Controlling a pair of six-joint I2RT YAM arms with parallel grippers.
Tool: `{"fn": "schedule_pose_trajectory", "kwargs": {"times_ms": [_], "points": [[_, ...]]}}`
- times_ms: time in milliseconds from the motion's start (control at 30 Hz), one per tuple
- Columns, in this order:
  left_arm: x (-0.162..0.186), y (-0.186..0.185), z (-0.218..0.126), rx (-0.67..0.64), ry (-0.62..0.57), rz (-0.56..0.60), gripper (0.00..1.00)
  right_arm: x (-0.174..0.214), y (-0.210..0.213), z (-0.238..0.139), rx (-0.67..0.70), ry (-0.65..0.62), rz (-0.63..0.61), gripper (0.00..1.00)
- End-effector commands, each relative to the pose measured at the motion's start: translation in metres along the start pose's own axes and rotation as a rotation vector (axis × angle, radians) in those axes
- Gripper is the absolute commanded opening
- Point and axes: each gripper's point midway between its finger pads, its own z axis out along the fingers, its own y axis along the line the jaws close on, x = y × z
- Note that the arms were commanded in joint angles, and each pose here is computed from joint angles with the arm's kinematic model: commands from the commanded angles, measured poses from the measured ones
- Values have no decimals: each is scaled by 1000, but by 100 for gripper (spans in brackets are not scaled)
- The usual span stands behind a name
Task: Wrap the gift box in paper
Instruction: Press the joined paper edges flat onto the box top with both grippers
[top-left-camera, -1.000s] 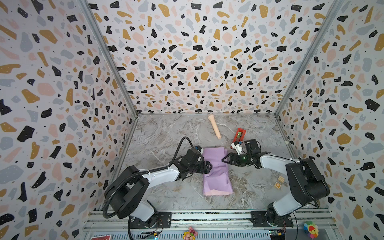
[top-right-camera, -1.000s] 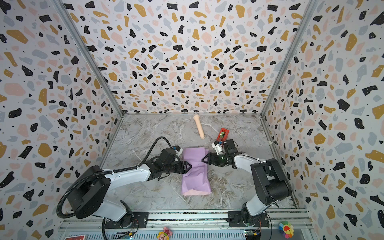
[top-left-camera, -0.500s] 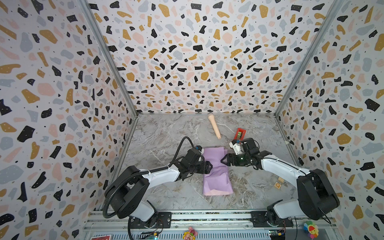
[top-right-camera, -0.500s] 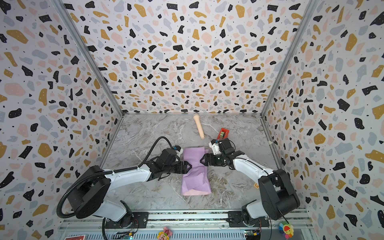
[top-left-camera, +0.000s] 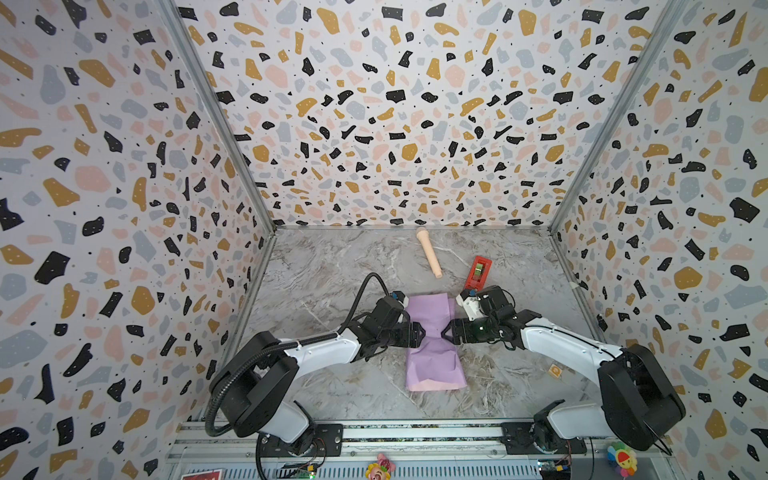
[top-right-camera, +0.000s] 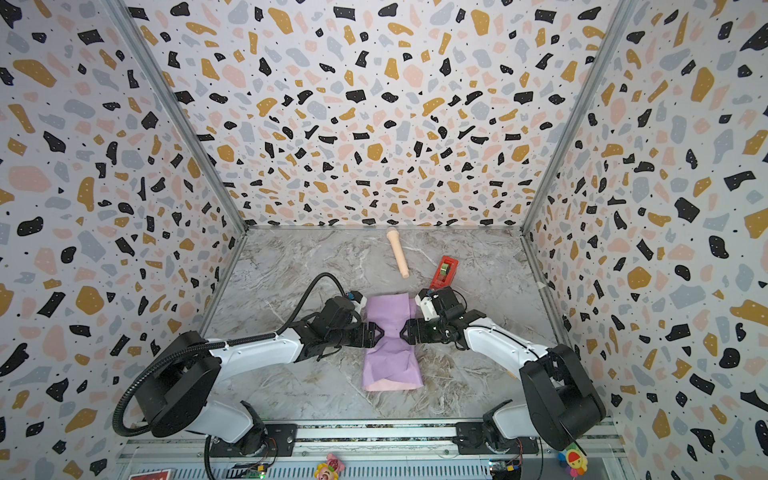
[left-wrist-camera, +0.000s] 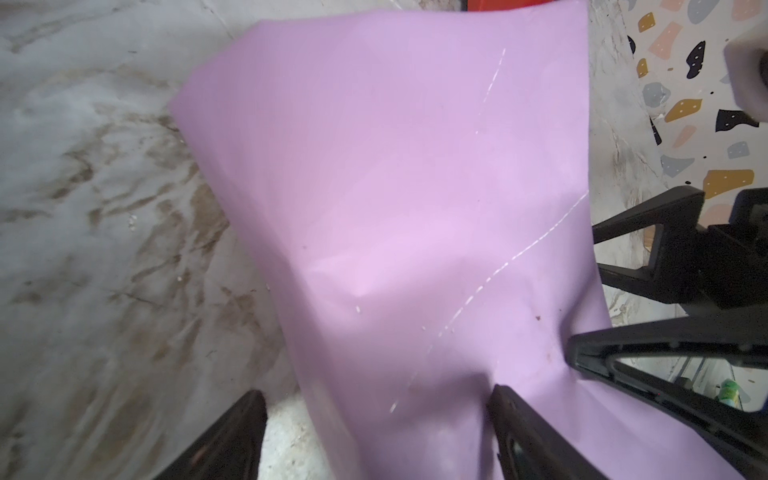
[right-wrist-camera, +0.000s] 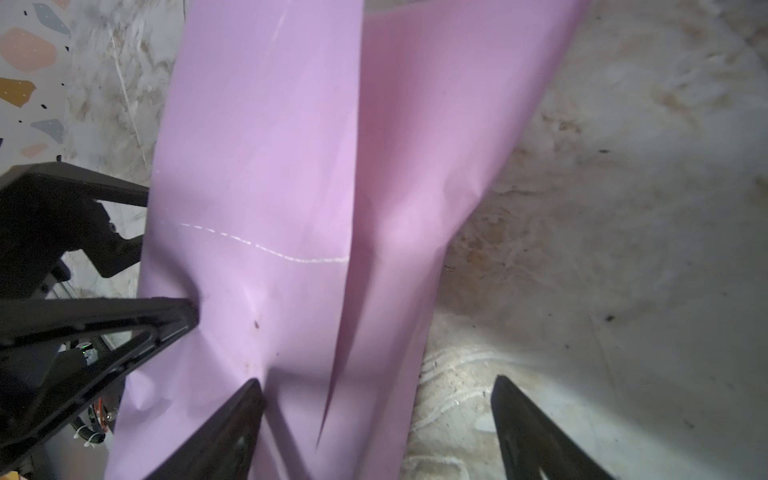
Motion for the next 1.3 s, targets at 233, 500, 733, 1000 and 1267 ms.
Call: {"fn": "schedule_pose_trajectory", "kwargs": {"times_ms": [233, 500, 733, 1000, 1267], "points": [[1, -2, -8, -21, 9, -24, 85, 30, -16, 4, 38, 67, -30, 84], [-15, -25, -26, 121, -44, -93, 86, 36, -18, 7, 32, 73, -16, 83], [-12, -25, -23, 103, 1, -69, 78, 29, -14, 4, 25, 59, -24, 83], [7, -5, -16, -31, 86, 11, 76, 14, -6, 0, 16, 34, -40, 82], [34, 4, -3, -55, 173, 44, 80, -1, 5, -5, -5, 25, -51, 83]]}}
